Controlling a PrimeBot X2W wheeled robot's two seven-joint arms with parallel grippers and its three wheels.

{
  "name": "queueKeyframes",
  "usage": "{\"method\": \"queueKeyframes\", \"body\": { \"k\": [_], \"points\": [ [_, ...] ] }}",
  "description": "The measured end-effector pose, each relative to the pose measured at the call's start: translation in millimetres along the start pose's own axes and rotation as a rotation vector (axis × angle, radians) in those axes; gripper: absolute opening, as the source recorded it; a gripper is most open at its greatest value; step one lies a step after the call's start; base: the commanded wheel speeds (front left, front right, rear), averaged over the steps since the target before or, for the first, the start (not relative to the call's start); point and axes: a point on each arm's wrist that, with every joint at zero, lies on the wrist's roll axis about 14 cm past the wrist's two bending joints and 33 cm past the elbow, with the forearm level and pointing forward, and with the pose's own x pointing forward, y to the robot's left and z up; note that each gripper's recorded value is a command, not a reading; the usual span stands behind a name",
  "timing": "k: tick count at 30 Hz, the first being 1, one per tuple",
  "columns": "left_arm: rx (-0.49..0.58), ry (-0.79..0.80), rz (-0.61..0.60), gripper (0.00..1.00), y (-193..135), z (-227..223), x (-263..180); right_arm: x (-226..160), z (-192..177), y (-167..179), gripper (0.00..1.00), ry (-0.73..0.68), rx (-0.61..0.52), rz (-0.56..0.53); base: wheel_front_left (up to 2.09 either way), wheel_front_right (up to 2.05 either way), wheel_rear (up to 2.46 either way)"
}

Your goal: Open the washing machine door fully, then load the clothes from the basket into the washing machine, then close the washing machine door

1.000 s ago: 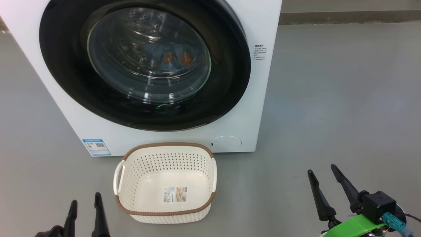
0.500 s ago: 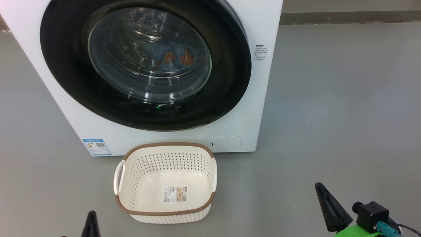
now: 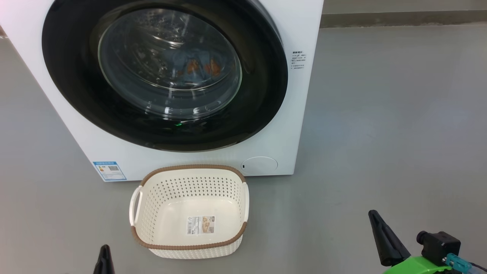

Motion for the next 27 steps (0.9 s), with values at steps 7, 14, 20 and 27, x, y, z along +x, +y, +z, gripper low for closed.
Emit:
{"method": "queueKeyframes", "body": {
  "k": [7,14,20,27],
  "points": [
    [-0.064,0.016,0.01,0.0,1.0,-1.9,1.2,-1.0,0.8,-8.7,0.0,0.001,0.072,-0.036,0.0,0.0,0.0],
    [-0.131,0.027,0.009,0.0,0.1,-2.5,2.9,-1.4,-0.3,-12.6,0.0,0.01,0.143,-0.057,0.0,0.0,0.0],
    [-0.189,0.04,0.011,0.0,0.0,-3.8,3.8,-2.4,-1.1,-16.8,0.0,0.012,0.213,-0.078,0.0,0.0,0.0],
    [-0.254,0.055,0.013,0.0,-1.1,-4.0,6.1,-3.8,-0.5,-24.8,0.0,0.009,0.302,-0.11,0.0,0.0,0.0]
  ]
}}
